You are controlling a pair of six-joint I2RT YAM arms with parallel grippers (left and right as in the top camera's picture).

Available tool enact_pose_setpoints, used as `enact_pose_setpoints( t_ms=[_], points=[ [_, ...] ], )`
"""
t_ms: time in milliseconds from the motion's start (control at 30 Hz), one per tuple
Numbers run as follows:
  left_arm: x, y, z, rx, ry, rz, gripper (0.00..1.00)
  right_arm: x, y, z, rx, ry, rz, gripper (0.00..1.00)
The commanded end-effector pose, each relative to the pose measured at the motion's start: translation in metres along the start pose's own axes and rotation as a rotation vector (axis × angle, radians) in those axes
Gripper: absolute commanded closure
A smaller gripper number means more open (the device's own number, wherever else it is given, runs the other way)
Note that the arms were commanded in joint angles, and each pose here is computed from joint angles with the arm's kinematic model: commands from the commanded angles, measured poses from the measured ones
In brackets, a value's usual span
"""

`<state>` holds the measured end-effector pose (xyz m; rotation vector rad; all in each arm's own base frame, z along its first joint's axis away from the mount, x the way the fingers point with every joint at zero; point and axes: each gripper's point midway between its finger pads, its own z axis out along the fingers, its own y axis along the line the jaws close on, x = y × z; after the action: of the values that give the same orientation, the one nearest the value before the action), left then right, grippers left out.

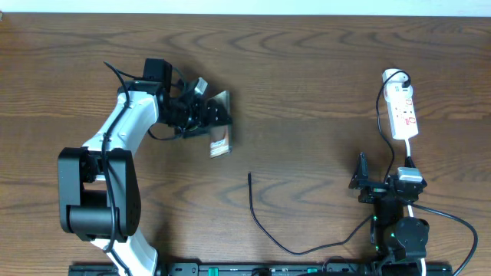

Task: Plug charger to phone and switch on socket
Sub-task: 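Lift the phone with the left gripper and raise it upright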

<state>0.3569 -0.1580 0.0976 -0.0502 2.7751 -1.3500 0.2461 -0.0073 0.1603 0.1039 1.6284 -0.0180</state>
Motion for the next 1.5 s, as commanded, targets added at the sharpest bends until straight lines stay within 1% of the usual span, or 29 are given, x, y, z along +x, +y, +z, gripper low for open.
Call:
enact_pose_setpoints(
  t_ms=[0, 167, 267, 367, 533, 667, 933, 1067, 1467],
  points=[
    [-0.004, -0.069, -0.023, 0.303, 0.018, -0.061, 0.93, 0.002, 0.000, 0.000, 0.000, 0.005, 0.012, 0.01],
    [-0.010, -0.092, -0.032, 0.427, 0.061, -0.195, 0.92, 0.002, 0.000, 0.000, 0.000, 0.005, 0.011, 0.01],
    [-0.012, -0.100, -0.035, 0.464, 0.095, -0.297, 0.93, 0.002, 0.000, 0.000, 0.000, 0.005, 0.011, 0.01],
    [-0.015, -0.104, -0.038, 0.483, 0.122, -0.383, 0.93, 0.002, 0.000, 0.000, 0.000, 0.005, 0.012, 0.01],
    [-0.016, -0.105, -0.038, 0.476, 0.173, -0.587, 0.93, 0.002, 0.000, 0.000, 0.000, 0.005, 0.012, 0.01],
    [-0.016, -0.105, -0.038, 0.469, 0.201, -0.697, 0.93, 0.002, 0.000, 0.000, 0.000, 0.005, 0.012, 0.01],
    [-0.019, -0.112, -0.042, 0.494, 0.223, -0.713, 0.93, 0.002, 0.000, 0.000, 0.000, 0.005, 0.012, 0.01],
    [-0.023, -0.114, -0.043, 0.504, 0.207, -0.672, 0.93, 0.002, 0.000, 0.000, 0.000, 0.005, 0.011, 0.01],
    [-0.023, -0.114, -0.043, 0.503, 0.208, -0.676, 0.92, 0.002, 0.000, 0.000, 0.000, 0.005, 0.012, 0.01]
  ],
)
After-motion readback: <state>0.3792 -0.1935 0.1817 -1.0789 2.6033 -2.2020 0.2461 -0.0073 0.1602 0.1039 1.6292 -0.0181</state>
